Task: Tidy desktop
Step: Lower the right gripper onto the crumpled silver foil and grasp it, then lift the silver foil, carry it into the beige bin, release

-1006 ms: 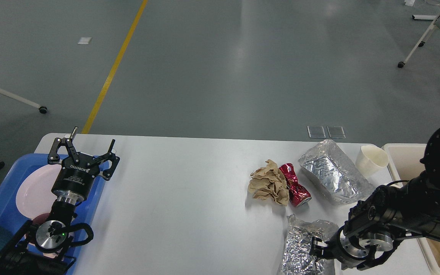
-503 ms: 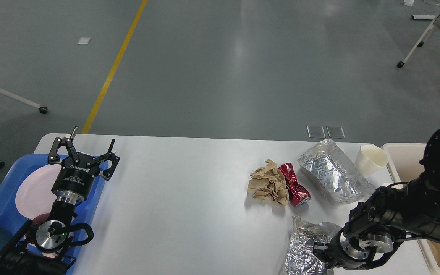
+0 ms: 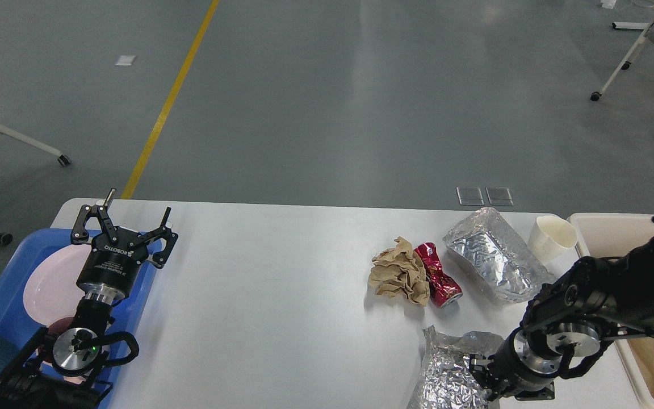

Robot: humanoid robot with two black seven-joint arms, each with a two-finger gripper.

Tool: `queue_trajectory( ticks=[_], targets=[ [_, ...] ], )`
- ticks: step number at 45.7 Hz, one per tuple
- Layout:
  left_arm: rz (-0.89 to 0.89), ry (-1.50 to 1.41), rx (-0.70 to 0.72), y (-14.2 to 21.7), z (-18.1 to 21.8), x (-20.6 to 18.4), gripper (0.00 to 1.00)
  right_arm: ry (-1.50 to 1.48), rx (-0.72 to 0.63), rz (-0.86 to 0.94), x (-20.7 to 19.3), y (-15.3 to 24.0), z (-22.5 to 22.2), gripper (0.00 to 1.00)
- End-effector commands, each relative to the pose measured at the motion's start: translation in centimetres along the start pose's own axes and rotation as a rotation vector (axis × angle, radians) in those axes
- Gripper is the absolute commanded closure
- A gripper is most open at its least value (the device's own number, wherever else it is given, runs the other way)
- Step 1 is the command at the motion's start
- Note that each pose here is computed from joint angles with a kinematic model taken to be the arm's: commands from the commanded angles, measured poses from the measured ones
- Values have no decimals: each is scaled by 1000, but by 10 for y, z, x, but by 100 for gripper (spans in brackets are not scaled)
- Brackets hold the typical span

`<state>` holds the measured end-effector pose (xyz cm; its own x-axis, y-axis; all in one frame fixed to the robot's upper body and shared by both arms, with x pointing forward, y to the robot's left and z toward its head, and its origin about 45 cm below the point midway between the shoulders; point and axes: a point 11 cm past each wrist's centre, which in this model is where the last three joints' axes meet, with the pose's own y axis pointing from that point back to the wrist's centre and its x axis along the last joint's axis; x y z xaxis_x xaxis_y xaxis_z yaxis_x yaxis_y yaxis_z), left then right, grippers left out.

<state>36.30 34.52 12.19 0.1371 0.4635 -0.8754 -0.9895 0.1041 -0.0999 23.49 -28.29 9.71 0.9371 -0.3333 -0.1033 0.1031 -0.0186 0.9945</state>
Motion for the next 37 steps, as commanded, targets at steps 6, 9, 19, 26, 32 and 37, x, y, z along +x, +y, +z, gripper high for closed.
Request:
queue_trajectory(
  ticks=[6, 9, 19, 26, 32, 37],
  targets=[
    [1, 0, 0, 0, 0, 0, 3, -28, 74, 3, 8, 76, -8, 100],
    [1, 0, 0, 0, 0, 0, 4, -32, 80, 17, 12, 97, -11, 100],
    [1, 0, 0, 0, 0, 0, 3, -13, 130, 2, 29, 199, -19, 100],
    [2, 0, 0, 1, 0, 1, 4, 29, 150, 42, 29, 269, -20, 100],
    [1, 0, 0, 0, 0, 0, 4, 39, 144, 57, 27, 288, -19, 100],
    [1, 0, 0, 0, 0, 0, 4, 27, 148, 71, 29, 288, -16, 100]
  ],
)
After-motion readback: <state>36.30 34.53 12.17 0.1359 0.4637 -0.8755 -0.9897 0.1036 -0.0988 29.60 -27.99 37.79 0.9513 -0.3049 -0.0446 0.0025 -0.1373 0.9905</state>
